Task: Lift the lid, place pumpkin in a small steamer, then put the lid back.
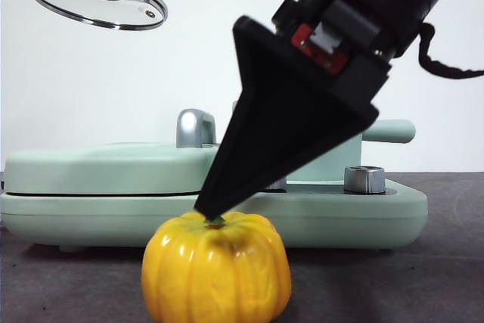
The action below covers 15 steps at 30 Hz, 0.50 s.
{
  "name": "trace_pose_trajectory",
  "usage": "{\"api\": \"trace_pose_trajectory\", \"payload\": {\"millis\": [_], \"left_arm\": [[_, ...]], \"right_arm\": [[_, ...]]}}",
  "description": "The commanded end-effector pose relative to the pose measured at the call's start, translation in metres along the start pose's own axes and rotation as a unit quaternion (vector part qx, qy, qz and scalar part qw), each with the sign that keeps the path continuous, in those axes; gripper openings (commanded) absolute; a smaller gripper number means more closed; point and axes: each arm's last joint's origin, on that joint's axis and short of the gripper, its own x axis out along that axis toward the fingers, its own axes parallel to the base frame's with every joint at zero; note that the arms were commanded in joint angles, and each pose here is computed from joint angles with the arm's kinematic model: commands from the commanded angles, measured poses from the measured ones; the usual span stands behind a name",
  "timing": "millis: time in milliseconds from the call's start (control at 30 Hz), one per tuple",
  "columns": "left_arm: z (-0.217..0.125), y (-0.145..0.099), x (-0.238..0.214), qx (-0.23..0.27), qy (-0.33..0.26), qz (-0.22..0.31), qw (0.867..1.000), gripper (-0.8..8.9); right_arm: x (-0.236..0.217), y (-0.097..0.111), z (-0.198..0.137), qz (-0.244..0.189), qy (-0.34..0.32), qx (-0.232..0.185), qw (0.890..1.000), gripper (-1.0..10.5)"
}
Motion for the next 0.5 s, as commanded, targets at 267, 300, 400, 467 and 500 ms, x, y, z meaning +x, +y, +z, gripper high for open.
{"api": "trace_pose_trajectory", "payload": {"millis": [267, 300, 400, 467, 500], "left_arm": [[0.01, 0.0, -0.004, 0.003, -0.026, 0.0, 1.0, 0.1], [0.01, 0.0, -0.004, 0.003, -0.026, 0.0, 1.0, 0.1], [0.01, 0.0, -0.004, 0.003, -0.026, 0.0, 1.0, 0.1], [0.01, 0.0, -0.004, 0.003, -0.026, 0.0, 1.0, 0.1], [0.01, 0.0, -0.004, 0.003, -0.026, 0.0, 1.0, 0.1]], "right_arm": [[0.024, 0.0, -0.002, 0.023, 0.034, -0.001, 0.999, 4.9], [0.025, 0.0, -0.003, 0.025, 0.036, 0.0, 0.999, 4.8], [0.027, 0.002, -0.004, 0.028, 0.044, 0.014, 0.999, 3.6], [0.023, 0.003, -0.004, 0.03, 0.05, 0.039, 0.998, 3.4], [0.02, 0.003, -0.003, 0.03, 0.055, 0.049, 0.997, 3.4]]}}
